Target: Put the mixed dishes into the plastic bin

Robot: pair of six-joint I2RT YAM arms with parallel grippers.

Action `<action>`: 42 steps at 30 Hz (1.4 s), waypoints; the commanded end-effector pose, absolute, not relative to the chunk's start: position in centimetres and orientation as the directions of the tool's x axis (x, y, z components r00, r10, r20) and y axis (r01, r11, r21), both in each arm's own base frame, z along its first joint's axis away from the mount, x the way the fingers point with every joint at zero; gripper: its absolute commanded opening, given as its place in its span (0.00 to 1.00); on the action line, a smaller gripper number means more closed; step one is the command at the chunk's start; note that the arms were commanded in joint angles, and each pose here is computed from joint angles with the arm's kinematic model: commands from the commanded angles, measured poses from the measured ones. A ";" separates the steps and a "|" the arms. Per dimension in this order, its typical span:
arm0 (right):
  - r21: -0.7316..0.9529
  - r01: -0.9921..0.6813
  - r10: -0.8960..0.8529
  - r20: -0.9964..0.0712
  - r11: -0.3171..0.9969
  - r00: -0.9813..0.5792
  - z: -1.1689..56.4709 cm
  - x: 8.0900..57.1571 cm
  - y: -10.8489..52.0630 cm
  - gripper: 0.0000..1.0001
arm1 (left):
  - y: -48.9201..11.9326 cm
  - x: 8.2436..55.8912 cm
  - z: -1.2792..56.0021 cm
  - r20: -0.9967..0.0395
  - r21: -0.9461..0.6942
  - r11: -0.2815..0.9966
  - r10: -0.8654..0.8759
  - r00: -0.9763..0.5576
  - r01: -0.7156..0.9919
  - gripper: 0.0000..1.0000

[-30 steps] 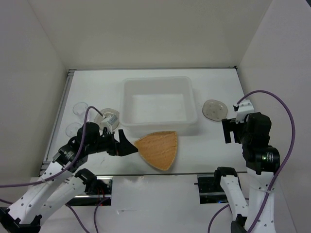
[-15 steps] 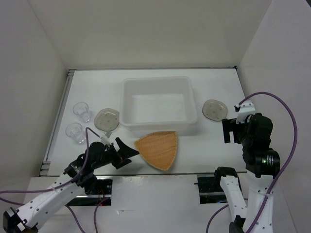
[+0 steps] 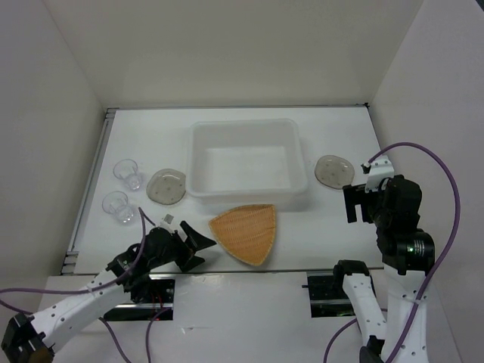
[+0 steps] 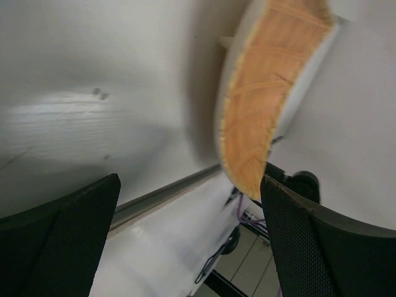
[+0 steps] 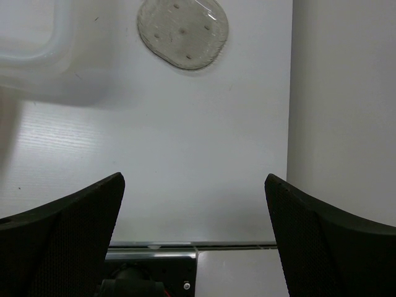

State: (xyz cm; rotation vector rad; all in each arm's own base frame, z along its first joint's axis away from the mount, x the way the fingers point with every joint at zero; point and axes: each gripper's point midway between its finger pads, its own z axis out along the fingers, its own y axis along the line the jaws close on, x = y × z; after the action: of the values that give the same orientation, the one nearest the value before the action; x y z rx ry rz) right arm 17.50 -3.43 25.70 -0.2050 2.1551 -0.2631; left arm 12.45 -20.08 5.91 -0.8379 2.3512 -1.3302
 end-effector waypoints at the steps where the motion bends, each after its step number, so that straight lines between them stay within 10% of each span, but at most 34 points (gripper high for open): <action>1: -0.262 -0.055 -0.250 -0.811 0.964 -0.529 26.3 18.4 -3.1 0.98 | -20.8 13.4 6.9 -0.031 -0.828 0.460 -0.609 -0.792 -0.322 1.00; 9: -0.261 -0.088 -0.267 -0.806 0.961 -0.528 26.1 18.6 -2.6 0.98 | -26.8 14.8 4.5 -0.088 -0.629 0.720 -0.441 -0.893 -0.293 1.00; 25: -0.268 -0.085 -0.272 -0.814 0.960 -0.513 26.4 18.4 -2.5 0.98 | -33.1 16.6 4.3 -0.041 -0.679 0.699 -0.341 -0.939 -0.224 0.95; 30: -0.270 -0.079 -0.273 -0.824 0.960 -0.496 26.7 18.0 -2.5 0.98 | -33.2 16.4 4.1 -0.037 -0.672 0.707 -0.328 -0.944 -0.220 0.70; 36: -0.263 -0.016 -0.237 -0.842 0.965 -0.485 27.3 18.1 -3.2 0.98 | -33.3 15.9 4.9 -0.018 -0.664 0.718 -0.294 -0.956 -0.209 0.01; 42: -0.233 0.020 -0.214 -0.922 0.972 -0.324 32.9 18.2 -2.7 0.87 | -32.9 14.9 9.3 -0.038 -0.675 0.720 -0.256 -0.966 -0.164 0.00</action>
State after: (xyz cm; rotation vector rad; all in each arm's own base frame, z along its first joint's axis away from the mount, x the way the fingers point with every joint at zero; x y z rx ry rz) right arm 17.42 -2.75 27.50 -0.2017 2.0830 -0.2405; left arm 15.45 -33.12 5.40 -0.4061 2.8211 -1.0283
